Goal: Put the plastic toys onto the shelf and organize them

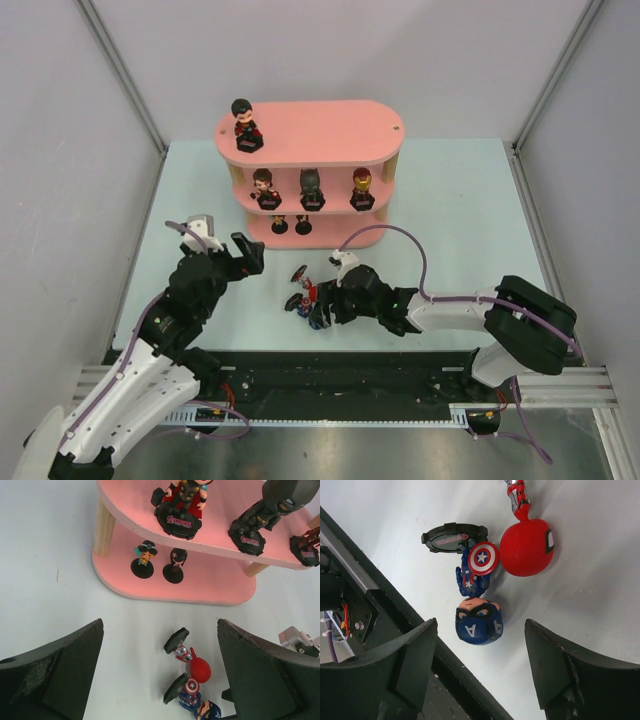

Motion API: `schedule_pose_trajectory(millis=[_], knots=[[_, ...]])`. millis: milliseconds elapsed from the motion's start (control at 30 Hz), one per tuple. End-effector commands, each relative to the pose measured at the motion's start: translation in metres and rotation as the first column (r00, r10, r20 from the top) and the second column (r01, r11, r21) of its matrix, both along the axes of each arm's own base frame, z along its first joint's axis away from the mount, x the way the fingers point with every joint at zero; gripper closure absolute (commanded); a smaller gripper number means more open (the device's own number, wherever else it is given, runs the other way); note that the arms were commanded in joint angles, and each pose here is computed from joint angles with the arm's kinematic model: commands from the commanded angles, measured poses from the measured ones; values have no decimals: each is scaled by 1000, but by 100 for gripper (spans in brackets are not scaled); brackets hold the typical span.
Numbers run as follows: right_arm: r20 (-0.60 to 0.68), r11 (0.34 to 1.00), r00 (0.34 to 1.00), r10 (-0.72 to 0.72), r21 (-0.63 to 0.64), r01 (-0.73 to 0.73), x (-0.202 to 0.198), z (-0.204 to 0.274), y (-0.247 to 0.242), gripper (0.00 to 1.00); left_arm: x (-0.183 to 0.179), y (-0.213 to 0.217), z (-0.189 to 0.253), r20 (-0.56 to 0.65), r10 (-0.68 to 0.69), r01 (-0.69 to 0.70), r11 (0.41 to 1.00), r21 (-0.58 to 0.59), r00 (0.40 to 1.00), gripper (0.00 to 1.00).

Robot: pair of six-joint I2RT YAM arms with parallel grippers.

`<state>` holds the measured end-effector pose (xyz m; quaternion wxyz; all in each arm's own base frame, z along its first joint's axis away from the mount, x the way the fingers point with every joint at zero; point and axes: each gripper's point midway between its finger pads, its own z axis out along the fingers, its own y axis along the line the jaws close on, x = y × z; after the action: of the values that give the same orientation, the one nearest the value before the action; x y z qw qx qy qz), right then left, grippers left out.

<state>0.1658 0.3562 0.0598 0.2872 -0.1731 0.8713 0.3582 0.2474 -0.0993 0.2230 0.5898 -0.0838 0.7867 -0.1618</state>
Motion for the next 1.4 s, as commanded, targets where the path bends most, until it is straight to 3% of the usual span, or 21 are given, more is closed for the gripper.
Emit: schedule_pose_trajectory(millis=[0,300,900,1167,1367], knots=[[1,998,1000,18,58,-18,0,8,13,25,0,-6,5,7,-23,23,999,-27,1000,0],[0,999,1000,16,50,-16,3,7,12,25,1,-3,6,12,-1,2,999,-33,1000,0],[58,1000,998,2,21,-3,8,14,6,11,6,-2,-1,-20,40,-41,998,-52,999,0],[179,994,983,-49,-91,66,24,9,-12,7,4,-6,-3,-8,6,-7,999,-52,1000,0],[176,995,984,-12,-95,29,21,6,-10,7,5,-10,1,8,-20,20,999,-46,1000,0]])
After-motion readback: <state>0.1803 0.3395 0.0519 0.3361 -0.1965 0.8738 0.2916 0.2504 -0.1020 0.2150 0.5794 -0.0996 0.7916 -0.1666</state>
